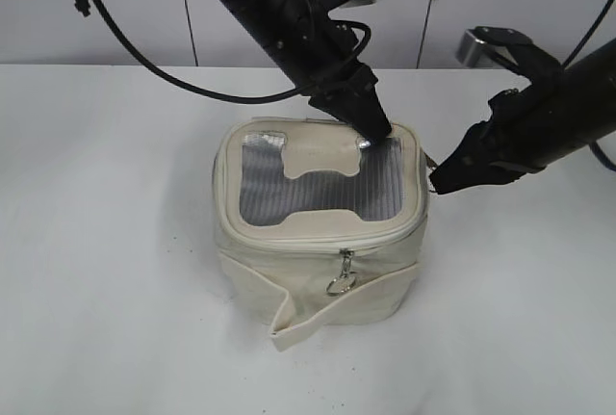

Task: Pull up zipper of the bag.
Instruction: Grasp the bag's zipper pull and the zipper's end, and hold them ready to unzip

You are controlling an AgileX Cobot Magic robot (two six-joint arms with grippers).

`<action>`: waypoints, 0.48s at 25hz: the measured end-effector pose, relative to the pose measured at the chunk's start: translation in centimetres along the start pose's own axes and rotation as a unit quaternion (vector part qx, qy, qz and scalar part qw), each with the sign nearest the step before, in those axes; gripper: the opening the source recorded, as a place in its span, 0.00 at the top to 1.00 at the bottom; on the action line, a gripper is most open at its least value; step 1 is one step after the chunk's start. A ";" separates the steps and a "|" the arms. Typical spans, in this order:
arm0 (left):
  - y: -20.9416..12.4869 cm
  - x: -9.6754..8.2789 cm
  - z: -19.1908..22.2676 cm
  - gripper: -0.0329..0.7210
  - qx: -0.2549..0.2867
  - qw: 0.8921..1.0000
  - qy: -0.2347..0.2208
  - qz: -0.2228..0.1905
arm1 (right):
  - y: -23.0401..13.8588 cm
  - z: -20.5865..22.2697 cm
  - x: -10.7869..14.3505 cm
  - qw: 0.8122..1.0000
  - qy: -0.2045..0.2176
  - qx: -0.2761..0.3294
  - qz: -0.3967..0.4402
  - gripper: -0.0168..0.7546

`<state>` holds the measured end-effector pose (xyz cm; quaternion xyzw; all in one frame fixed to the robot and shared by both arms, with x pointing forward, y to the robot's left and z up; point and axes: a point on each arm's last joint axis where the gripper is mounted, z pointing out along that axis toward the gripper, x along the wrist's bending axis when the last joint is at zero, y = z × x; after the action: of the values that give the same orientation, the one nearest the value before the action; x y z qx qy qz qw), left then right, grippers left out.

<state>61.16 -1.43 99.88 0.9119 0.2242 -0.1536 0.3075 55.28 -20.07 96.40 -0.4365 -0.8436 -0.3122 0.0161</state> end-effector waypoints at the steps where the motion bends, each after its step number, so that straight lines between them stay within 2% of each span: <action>1: 0.0 0.0 0.0 0.87 0.000 1.000 0.000 0.000 | 0.0 -0.3 0.1 1.000 0.001 0.003 0.000 0.97; 9: 0.0 -0.1 0.0 0.87 0.001 1.000 -0.002 0.000 | -0.6 -0.8 0.7 0.999 0.015 0.042 0.019 0.97; 12: 0.0 -0.1 0.0 0.87 0.001 1.000 -0.002 -0.001 | -1.0 -0.9 1.1 0.997 0.035 0.062 0.022 0.97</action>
<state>61.09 -1.46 99.88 0.9119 0.2240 -0.1559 0.3065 53.67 -20.17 96.94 -0.4419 -0.8504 -0.2743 0.0794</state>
